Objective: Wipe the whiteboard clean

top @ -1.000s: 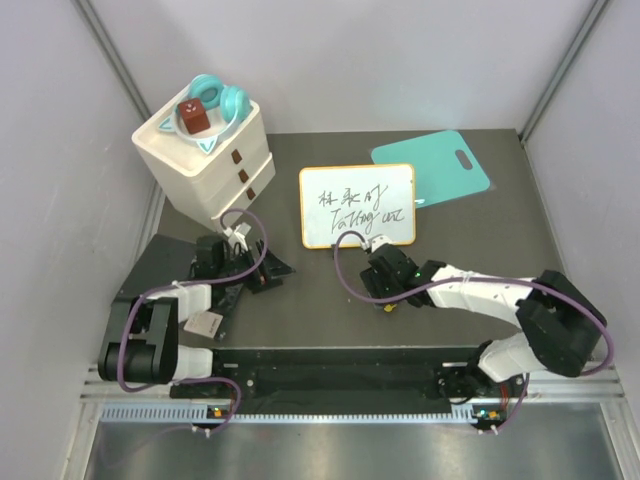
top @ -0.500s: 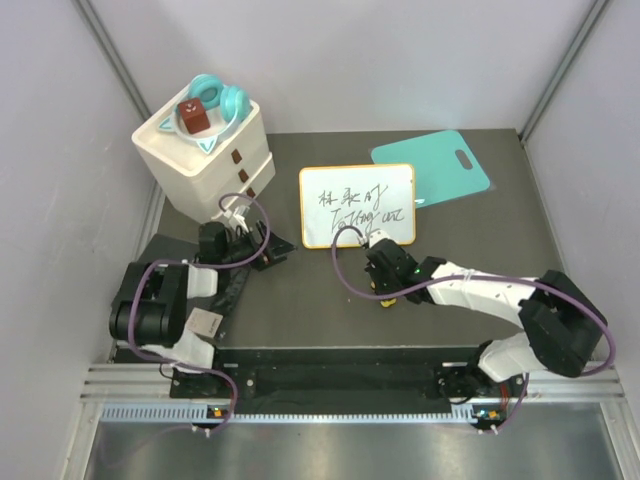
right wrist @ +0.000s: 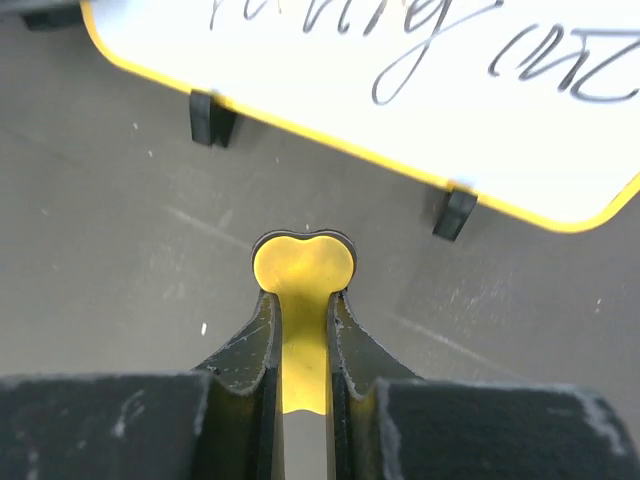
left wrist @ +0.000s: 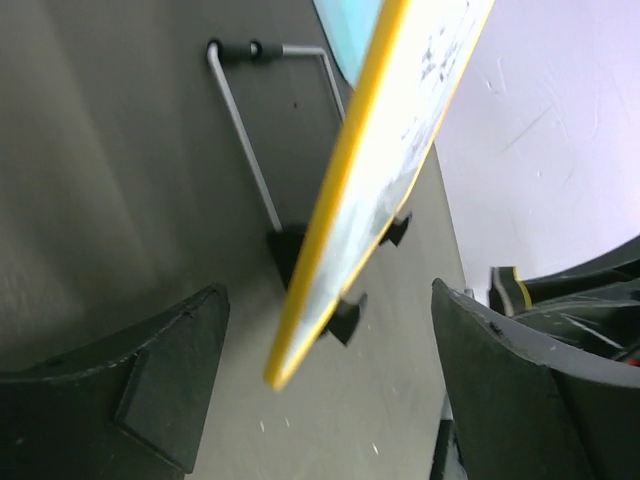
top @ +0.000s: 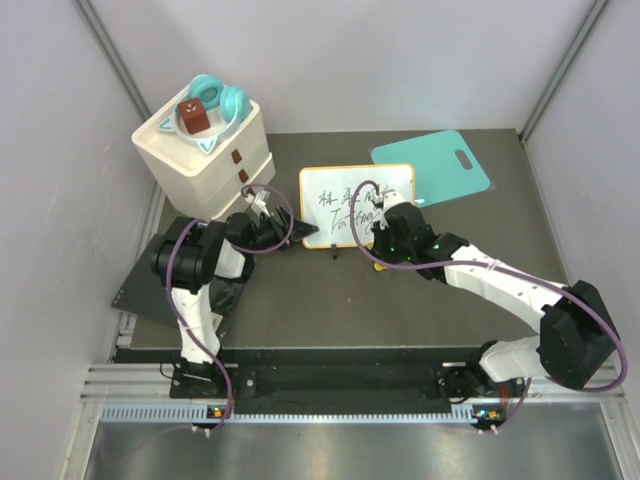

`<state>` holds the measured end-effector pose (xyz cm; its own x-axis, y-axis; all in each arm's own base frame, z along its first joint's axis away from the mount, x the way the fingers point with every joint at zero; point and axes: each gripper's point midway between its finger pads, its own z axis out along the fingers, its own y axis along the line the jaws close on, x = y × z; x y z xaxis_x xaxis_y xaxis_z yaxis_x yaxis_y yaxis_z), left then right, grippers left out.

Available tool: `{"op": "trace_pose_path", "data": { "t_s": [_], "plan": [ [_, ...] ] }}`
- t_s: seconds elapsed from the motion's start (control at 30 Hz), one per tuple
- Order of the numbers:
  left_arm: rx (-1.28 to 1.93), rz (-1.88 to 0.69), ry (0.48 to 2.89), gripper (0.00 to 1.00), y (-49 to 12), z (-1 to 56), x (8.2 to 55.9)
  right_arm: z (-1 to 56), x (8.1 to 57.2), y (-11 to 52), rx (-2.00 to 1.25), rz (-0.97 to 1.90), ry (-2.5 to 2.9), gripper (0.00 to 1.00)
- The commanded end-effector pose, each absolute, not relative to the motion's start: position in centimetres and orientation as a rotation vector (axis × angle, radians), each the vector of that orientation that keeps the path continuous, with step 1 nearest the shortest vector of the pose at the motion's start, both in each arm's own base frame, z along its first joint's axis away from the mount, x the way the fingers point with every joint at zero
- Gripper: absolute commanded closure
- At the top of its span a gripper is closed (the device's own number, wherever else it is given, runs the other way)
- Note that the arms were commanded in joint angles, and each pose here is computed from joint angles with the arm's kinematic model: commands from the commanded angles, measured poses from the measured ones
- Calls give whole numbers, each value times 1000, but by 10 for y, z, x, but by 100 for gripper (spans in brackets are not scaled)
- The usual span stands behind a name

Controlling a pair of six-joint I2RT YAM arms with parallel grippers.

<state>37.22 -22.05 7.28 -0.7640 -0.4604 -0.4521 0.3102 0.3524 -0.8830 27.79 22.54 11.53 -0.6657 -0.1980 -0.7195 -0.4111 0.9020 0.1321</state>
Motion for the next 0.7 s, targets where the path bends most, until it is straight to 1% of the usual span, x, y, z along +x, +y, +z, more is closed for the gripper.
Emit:
{"op": "trace_pose_path", "data": {
  "t_s": [0.0, 0.1, 0.27, 0.37, 0.4, 0.5, 0.53, 0.57, 0.67],
  "plan": [
    [-60, -1483, 1808, 16, -230, 91, 396, 149, 303, 245, -409, 461, 2216, 100],
    [-67, -1516, 1803, 22, -235, 83, 400, 153, 313, 247, -388, 468, 2197, 100],
    [-40, -1549, 1731, 27, -238, 83, 400, 161, 333, 247, -338, 493, 2159, 100],
    [-29, -1564, 1720, 39, -240, 83, 401, 162, 346, 246, -317, 476, 2145, 100],
    [-22, -1571, 1722, 46, -242, 83, 399, 160, 349, 245, -313, 469, 2143, 100],
    [-8, -1587, 1717, 53, -244, 82, 397, 159, 365, 236, -250, 489, 2090, 100],
    [0, -1591, 1718, 60, -245, 82, 396, 160, 370, 234, -215, 524, 2072, 100],
    [13, -1598, 1706, 64, -246, 84, 395, 158, 372, 234, -203, 564, 2072, 100],
    [26, -1611, 1700, 73, -246, 84, 391, 151, 390, 216, -146, 518, 2056, 100]
  ]
}}
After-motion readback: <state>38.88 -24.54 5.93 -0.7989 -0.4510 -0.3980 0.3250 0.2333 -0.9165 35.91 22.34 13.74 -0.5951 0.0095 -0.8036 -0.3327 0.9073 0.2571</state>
